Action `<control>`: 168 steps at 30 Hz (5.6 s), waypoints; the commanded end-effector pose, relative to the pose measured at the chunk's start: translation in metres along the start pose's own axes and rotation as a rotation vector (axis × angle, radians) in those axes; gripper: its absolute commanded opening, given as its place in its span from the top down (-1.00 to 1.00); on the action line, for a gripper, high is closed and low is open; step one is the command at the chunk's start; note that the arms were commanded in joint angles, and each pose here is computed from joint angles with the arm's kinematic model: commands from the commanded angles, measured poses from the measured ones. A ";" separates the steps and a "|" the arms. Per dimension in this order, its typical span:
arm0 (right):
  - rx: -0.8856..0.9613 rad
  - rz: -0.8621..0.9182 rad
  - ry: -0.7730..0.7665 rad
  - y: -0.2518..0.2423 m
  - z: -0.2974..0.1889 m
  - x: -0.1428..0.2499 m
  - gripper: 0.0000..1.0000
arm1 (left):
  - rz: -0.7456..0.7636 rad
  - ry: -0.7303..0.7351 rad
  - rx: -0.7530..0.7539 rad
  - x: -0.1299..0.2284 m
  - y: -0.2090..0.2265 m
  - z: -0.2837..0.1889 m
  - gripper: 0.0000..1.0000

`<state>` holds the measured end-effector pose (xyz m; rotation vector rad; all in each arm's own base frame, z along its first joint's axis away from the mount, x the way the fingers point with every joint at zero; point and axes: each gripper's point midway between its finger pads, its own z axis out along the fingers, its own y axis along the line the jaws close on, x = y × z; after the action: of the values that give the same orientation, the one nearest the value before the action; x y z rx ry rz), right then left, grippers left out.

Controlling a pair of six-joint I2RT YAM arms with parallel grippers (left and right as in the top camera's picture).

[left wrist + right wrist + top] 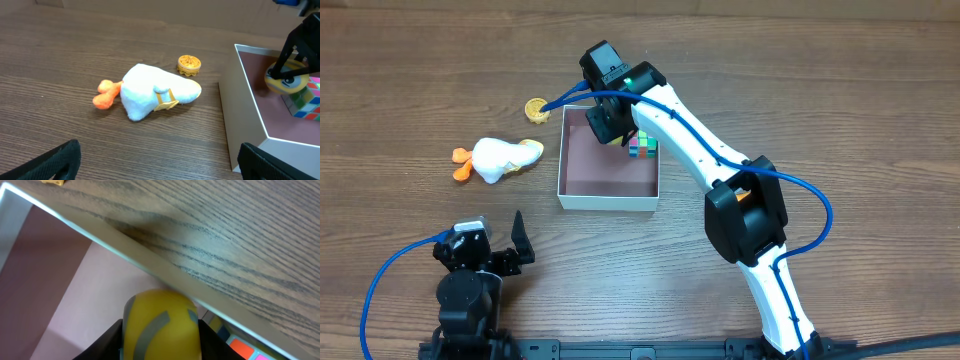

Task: Pack container
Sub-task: 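Carry the yellow ball with the right gripper into the box, then lower the ball beside the cube and adjust its position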

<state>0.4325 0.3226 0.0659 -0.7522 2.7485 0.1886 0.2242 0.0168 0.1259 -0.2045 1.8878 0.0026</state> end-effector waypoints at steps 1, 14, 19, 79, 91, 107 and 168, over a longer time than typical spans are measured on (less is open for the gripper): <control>0.006 -0.009 0.040 -0.003 0.017 0.009 0.18 | 0.016 -0.008 -0.001 -0.001 0.001 0.000 -1.00; 0.008 -0.009 0.059 -0.004 0.029 0.013 -0.12 | 0.016 -0.008 -0.001 -0.001 0.001 0.000 -1.00; 0.008 -0.009 0.064 -0.004 0.029 0.014 -0.24 | 0.016 -0.008 -0.001 -0.001 0.001 0.000 -1.00; 0.003 -0.042 0.010 0.005 -0.039 -0.003 0.02 | 0.016 -0.008 -0.001 -0.001 0.001 0.000 -1.00; -0.041 -0.084 -0.028 0.033 -0.040 -0.010 0.51 | 0.016 -0.008 -0.001 -0.001 0.001 0.000 -1.00; -0.043 -0.092 -0.068 0.034 -0.040 -0.020 0.75 | 0.016 -0.008 -0.001 -0.001 0.001 0.000 -1.00; -0.021 -0.044 0.000 0.011 -0.001 0.000 0.81 | 0.016 -0.008 -0.001 -0.001 0.001 0.000 -1.00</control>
<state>0.4198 0.3435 0.0530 -0.8581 2.7487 0.2399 0.2242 0.0168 0.1258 -0.2045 1.8882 0.0026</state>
